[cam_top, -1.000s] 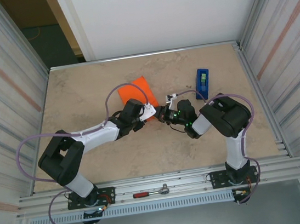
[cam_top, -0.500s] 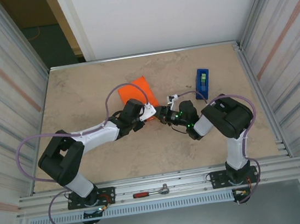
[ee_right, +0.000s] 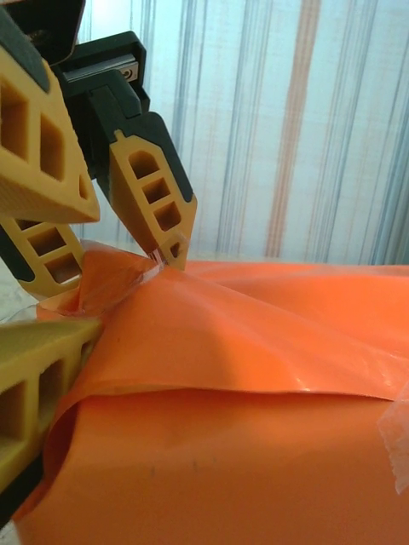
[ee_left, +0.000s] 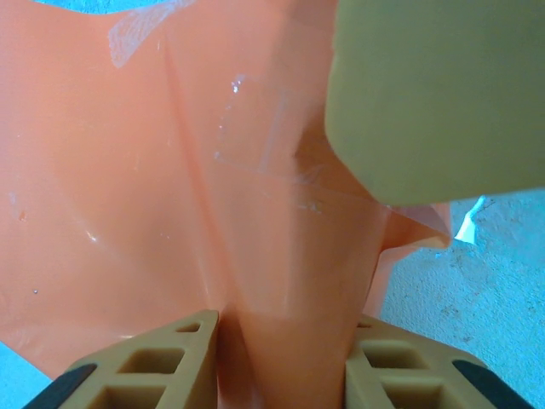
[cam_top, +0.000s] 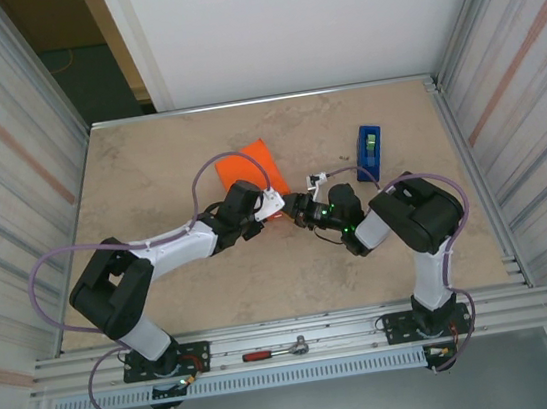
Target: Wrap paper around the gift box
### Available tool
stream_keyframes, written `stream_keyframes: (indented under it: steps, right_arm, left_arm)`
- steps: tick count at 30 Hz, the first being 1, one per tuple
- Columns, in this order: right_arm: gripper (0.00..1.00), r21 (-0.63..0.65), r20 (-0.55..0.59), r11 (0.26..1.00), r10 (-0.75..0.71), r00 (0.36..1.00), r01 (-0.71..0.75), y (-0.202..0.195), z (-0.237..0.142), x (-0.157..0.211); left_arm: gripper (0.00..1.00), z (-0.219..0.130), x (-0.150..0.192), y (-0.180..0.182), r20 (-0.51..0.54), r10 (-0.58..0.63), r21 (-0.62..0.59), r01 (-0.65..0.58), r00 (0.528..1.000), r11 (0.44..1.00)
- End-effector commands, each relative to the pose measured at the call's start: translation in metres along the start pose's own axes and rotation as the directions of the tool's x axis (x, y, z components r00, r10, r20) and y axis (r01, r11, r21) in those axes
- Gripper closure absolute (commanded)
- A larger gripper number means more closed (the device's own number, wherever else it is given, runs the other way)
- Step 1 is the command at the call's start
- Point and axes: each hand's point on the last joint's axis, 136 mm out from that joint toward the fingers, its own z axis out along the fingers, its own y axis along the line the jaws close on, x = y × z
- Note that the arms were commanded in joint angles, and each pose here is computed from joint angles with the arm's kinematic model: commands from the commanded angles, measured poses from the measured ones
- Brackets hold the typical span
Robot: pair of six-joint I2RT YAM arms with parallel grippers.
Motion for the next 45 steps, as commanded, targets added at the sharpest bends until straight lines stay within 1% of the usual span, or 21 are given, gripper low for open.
stream_keyframes:
  steps: [1, 9, 15, 20, 24, 26, 30, 33, 36, 38, 45]
  right_arm:
    - [0.62, 0.013, 0.024, 1.000, 0.004, 1.000, -0.004, 0.000, -0.008, -0.005]
    - [0.59, 0.013, 0.026, 1.000, 0.001, 1.000, -0.001, 0.001, -0.011, -0.008]
    - [0.55, 0.013, 0.028, 1.000, -0.001, 1.000, 0.001, 0.002, -0.012, -0.009]
    - [0.55, 0.023, 0.032, 1.000, 0.000, 0.999, -0.001, -0.001, -0.016, -0.008]
    - [0.60, 0.036, 0.042, 0.999, -0.003, 0.999, 0.002, -0.003, -0.026, -0.006]
    - [0.65, 0.051, 0.036, 0.999, -0.006, 0.999, 0.004, -0.006, -0.031, -0.003]
    - [0.87, 0.074, 0.007, 0.997, -0.013, 1.000, 0.013, -0.010, -0.036, 0.008]
    - [1.00, 0.082, -0.022, 0.996, -0.034, 0.999, 0.035, -0.007, -0.033, 0.016]
    - [1.00, 0.093, -0.047, 0.994, -0.050, 0.998, 0.055, -0.004, -0.028, 0.022]
    - [1.00, 0.104, -0.065, 0.990, -0.086, 0.994, 0.092, -0.003, -0.023, 0.024]
    - [1.00, 0.130, -0.086, 0.988, -0.078, 0.993, 0.088, -0.013, -0.006, 0.019]
  left_arm:
    - [0.68, 0.001, 0.026, -0.029, -0.082, 0.005, 0.113, 0.005, 0.997, 0.994]
    - [0.69, 0.001, 0.027, -0.029, -0.083, 0.005, 0.113, 0.004, 0.997, 0.994]
    - [0.69, 0.001, 0.027, -0.030, -0.084, 0.006, 0.113, 0.003, 0.996, 0.994]
    - [0.69, 0.001, 0.026, -0.030, -0.084, 0.007, 0.112, 0.002, 0.996, 0.994]
    - [0.70, 0.001, 0.026, -0.030, -0.084, 0.009, 0.113, 0.000, 0.996, 0.994]
    - [0.71, 0.001, 0.027, -0.030, -0.085, 0.010, 0.113, 0.000, 0.996, 0.994]
    - [0.71, 0.001, 0.027, -0.030, -0.085, 0.009, 0.111, 0.001, 0.996, 0.994]
    - [0.72, 0.001, 0.026, -0.030, -0.083, 0.008, 0.111, 0.001, 0.996, 0.994]
    - [0.72, 0.002, 0.027, -0.030, -0.085, 0.009, 0.112, 0.000, 0.996, 0.994]
    - [0.72, 0.002, 0.027, -0.030, -0.087, 0.010, 0.112, 0.000, 0.996, 0.994]
    - [0.72, 0.002, 0.027, -0.031, -0.085, 0.012, 0.113, -0.002, 0.996, 0.994]
